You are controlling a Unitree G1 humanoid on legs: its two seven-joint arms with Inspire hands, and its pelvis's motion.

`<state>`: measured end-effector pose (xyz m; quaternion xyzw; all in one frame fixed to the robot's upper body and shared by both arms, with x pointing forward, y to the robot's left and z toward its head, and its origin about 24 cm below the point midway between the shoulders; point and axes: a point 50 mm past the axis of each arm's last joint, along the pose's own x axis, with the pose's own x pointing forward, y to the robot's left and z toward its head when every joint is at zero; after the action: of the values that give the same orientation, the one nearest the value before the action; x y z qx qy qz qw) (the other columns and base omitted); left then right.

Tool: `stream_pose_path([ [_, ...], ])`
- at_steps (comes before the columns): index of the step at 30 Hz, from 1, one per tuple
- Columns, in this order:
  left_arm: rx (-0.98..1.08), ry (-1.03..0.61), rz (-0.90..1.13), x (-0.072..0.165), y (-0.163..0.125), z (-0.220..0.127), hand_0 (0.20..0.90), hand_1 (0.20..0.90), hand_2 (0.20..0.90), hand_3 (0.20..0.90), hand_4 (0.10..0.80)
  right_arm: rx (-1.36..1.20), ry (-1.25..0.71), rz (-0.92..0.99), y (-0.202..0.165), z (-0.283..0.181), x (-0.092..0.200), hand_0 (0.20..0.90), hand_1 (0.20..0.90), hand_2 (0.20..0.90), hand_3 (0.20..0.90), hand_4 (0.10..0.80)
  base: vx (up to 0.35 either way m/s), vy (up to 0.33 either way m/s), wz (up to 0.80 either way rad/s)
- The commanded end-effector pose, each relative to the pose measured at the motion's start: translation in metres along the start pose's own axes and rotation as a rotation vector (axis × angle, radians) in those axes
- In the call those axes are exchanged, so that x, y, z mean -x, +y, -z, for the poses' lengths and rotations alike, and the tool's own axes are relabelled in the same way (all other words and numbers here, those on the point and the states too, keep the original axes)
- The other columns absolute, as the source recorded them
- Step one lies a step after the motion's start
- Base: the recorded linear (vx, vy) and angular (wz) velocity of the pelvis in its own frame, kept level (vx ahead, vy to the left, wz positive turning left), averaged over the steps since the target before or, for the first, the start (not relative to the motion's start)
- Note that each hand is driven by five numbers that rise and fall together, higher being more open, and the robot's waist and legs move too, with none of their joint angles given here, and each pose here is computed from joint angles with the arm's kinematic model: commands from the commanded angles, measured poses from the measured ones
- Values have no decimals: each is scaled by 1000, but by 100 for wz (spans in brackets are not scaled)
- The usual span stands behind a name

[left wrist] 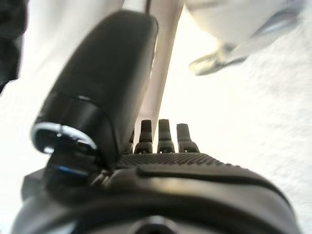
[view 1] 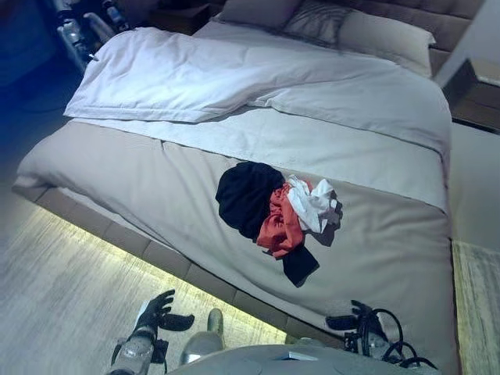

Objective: Pick up the clothes from the bed and place them into the basket

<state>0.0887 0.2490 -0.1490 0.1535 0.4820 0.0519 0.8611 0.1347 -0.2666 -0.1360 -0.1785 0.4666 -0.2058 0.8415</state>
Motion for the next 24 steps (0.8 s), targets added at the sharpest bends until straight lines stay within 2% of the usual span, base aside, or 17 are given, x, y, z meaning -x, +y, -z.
stream_pose_path([
  [1, -85, -83, -20, -3, 9, -15, 900, 900, 900, 900, 800, 56, -336, 205, -63, -101, -15, 900, 900, 900, 900, 800, 17, -112, -1],
  [6, -92, -143, -42, -6, 29, -34, 900, 900, 900, 900, 800, 124, -540, 320, -86, -164, -5, 900, 900, 900, 900, 800, -39, -104, 15],
  [15, -62, -242, -83, -14, 51, -74, 900, 900, 900, 900, 800, 58, -748, 342, -117, -276, 25, 900, 900, 900, 900, 800, -79, -47, 16],
  [21, -18, -286, -100, -14, 50, -84, 900, 900, 900, 900, 800, 40, -654, 449, -146, -297, 32, 900, 900, 900, 900, 800, -1, -27, 12],
  [24, 22, -325, -121, -12, 55, -92, 900, 900, 900, 900, 800, 8, -531, 519, -166, -294, 32, 900, 900, 900, 900, 800, -21, -36, 20],
])
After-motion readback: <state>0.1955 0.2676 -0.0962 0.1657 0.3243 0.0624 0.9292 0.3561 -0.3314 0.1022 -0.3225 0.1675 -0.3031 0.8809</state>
